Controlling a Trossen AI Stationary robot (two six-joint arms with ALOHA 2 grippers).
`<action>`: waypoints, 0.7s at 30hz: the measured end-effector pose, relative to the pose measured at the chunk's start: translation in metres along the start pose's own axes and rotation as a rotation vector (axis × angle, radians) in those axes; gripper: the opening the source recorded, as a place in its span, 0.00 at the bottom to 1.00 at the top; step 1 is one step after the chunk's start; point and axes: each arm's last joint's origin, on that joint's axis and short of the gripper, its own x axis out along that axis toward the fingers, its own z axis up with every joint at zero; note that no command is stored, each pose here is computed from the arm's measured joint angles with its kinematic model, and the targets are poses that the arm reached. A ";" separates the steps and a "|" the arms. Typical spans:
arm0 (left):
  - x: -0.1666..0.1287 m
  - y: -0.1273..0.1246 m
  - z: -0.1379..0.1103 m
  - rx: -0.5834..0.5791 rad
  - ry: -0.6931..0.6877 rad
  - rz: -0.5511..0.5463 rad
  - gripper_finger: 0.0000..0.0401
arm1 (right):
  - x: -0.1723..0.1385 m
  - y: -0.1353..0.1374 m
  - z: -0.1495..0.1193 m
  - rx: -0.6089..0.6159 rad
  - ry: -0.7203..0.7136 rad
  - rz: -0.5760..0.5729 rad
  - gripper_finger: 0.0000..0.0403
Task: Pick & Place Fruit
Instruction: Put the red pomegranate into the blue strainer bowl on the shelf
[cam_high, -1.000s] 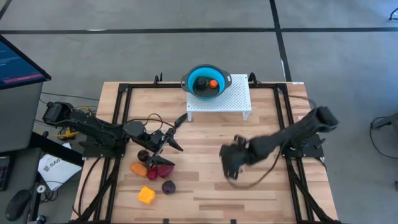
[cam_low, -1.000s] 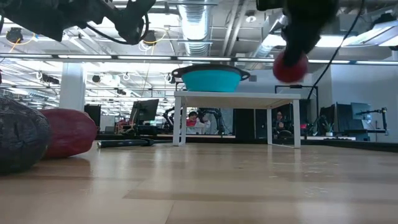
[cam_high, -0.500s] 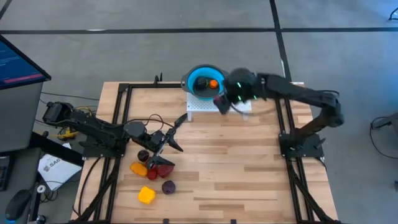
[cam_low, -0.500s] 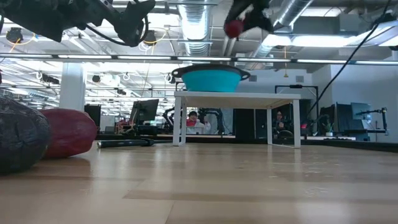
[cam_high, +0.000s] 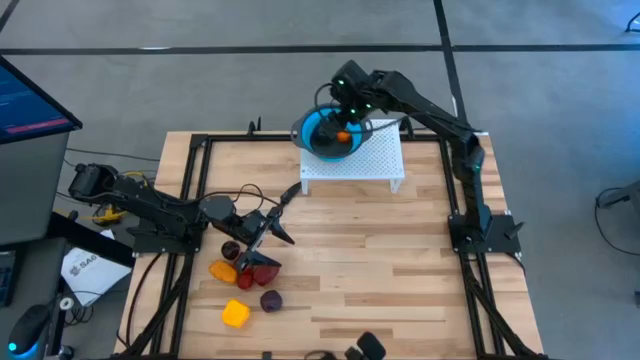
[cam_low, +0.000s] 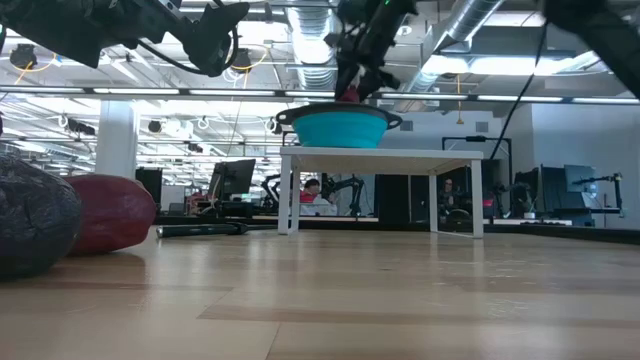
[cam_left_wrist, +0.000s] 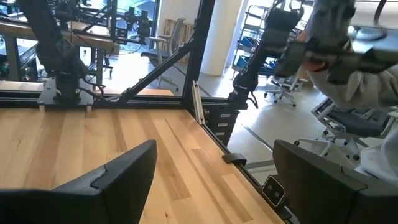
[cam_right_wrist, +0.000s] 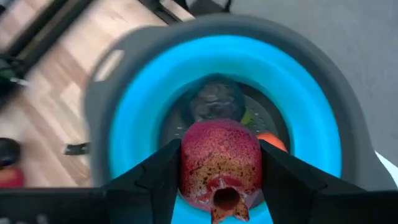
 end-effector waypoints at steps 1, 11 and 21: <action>0.000 0.000 0.000 0.000 0.000 0.000 0.78 | 0.007 -0.002 0.003 0.005 0.019 -0.010 0.47; 0.000 0.000 0.000 -0.001 0.001 0.000 0.78 | 0.054 -0.027 0.005 0.047 0.117 -0.062 0.47; 0.000 0.000 0.000 -0.001 0.001 0.000 0.78 | 0.053 -0.029 0.008 0.047 0.087 -0.061 0.50</action>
